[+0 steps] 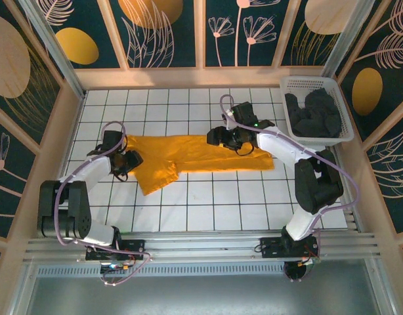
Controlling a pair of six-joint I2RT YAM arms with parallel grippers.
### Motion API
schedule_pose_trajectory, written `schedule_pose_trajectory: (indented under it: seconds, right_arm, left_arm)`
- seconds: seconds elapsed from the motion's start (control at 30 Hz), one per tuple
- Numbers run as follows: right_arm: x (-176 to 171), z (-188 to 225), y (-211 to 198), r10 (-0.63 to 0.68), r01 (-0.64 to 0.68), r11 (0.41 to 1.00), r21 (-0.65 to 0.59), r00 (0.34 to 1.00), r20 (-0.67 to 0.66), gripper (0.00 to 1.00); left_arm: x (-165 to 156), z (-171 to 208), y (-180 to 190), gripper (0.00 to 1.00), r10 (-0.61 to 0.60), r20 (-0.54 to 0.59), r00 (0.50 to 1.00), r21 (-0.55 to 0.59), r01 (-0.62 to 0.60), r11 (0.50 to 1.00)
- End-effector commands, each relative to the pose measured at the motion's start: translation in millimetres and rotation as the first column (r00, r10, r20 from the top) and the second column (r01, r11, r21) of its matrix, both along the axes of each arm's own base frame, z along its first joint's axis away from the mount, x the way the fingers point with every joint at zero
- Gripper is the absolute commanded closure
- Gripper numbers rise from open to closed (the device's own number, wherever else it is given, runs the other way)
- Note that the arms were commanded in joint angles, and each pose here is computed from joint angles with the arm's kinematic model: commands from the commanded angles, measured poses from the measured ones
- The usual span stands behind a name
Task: Fold and stack the t-shirts
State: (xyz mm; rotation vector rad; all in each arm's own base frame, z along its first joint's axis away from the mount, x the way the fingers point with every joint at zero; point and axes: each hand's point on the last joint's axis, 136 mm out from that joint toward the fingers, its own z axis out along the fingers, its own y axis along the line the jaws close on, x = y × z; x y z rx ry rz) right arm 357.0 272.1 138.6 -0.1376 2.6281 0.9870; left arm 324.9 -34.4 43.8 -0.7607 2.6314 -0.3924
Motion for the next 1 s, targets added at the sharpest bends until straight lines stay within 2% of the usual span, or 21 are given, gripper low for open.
schedule_pose_trajectory:
  seconds: [0.0,0.2,0.37,0.7,0.77,0.87,0.97]
  right_arm:
    - [2,19,3,0.018,-0.02,0.999,0.029,0.998,0.055,0.36]
    - [0,16,2,0.014,-0.016,1.0,0.027,0.999,0.049,0.36]
    - [3,17,3,0.009,-0.011,0.999,0.034,0.999,0.049,0.36]
    - [6,11,5,0.012,-0.014,0.999,0.03,0.999,0.041,0.37]
    - [7,11,5,0.011,-0.012,1.0,0.027,0.999,0.039,0.37]
    - [9,11,6,0.008,-0.01,1.0,0.025,0.999,0.043,0.37]
    - [11,12,5,0.002,-0.003,1.0,0.021,0.999,0.046,0.37]
  left_arm:
    - [-14,-16,11,0.52,-0.024,-0.069,0.997,0.063,0.028,0.998]
    - [-14,-23,8,0.54,-0.029,-0.07,0.997,0.042,0.032,0.999]
    - [-9,-25,2,0.59,-0.036,-0.056,0.998,0.008,0.037,0.999]
    - [0,-15,-3,0.78,-0.039,-0.018,0.999,-0.024,0.039,0.999]
    - [-1,-13,-3,0.84,-0.041,-0.016,0.999,-0.019,0.041,0.999]
    - [-2,-5,1,0.99,-0.035,-0.002,0.999,0.0,0.035,0.999]
    - [1,13,6,1.0,-0.012,0.027,1.0,0.023,0.012,1.0]
